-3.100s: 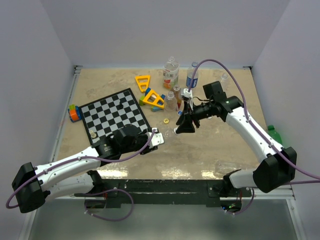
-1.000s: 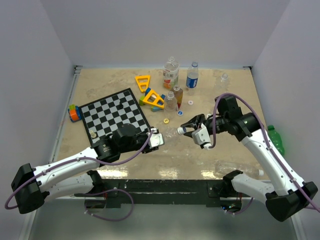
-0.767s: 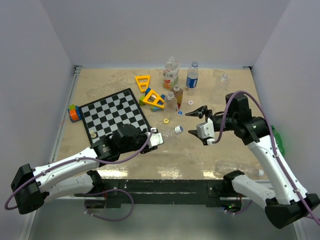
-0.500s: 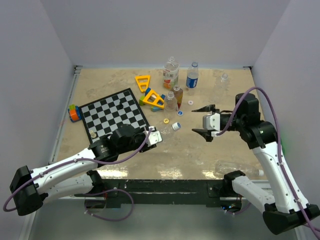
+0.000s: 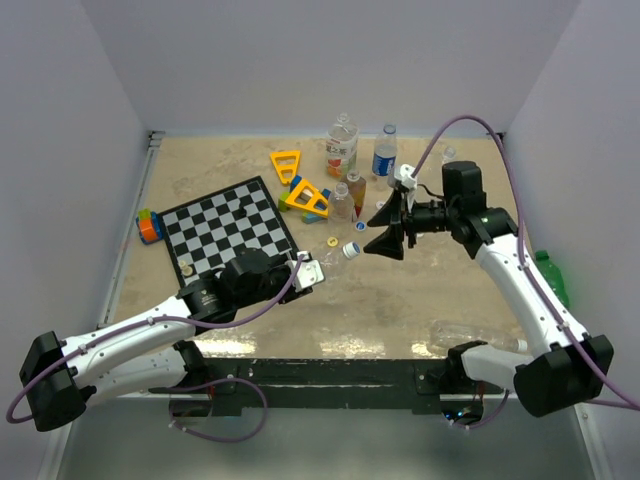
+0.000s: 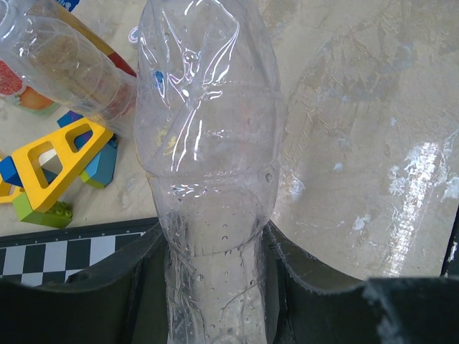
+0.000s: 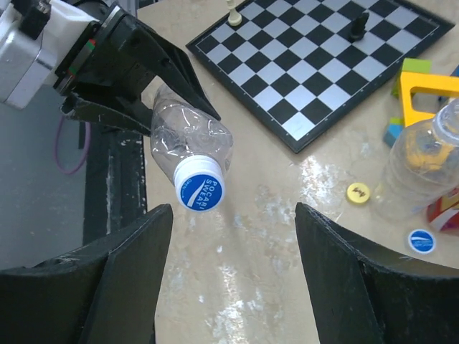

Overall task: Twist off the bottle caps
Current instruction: Unscrew the bottle cap from the plastic bottle.

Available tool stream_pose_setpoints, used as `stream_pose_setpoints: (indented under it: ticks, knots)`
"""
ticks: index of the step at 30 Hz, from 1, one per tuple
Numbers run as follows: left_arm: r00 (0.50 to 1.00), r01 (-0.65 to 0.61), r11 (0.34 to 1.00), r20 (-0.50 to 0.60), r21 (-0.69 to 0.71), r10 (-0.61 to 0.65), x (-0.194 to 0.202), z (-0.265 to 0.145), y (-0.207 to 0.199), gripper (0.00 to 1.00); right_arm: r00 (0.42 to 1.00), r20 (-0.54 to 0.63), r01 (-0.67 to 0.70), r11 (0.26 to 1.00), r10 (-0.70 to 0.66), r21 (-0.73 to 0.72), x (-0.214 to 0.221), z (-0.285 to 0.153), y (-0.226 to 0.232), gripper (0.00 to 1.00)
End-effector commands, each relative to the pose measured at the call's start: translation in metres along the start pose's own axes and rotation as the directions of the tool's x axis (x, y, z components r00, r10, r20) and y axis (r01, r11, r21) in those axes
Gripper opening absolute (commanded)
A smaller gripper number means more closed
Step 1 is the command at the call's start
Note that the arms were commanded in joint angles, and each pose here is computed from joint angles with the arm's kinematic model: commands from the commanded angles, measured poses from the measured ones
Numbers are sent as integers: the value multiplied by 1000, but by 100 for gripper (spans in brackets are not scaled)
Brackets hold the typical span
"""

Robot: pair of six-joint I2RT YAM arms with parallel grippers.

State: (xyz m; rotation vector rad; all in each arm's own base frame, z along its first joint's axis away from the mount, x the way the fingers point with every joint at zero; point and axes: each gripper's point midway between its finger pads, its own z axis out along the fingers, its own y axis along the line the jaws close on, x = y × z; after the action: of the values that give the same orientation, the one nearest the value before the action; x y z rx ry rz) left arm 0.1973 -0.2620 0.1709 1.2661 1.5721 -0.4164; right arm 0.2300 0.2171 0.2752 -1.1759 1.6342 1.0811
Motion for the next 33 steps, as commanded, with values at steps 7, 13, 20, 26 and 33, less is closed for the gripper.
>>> stream_pose_setpoints:
  ticks: [7,13,20,26,33]
  knots:
    - [999,9,1000,40,-22,-8,-11,-2,5,0,993,-14,-115,989,115,-93,-2,24,15,73]
    - [999,9,1000,39,-20,-8,-10,-1,5,0,992,-26,-127,987,125,-100,0,30,15,69]
    - [999,9,1000,37,-20,-8,-10,-1,5,0,992,-29,-129,986,126,-108,-1,33,15,49]
    - [999,9,1000,39,-20,-8,-10,-1,5,0,994,-27,-106,986,103,-132,-2,33,19,17]
    - [999,8,1000,42,-21,-7,-11,-2,5,0,991,-80,88,982,-103,-169,8,32,20,0]
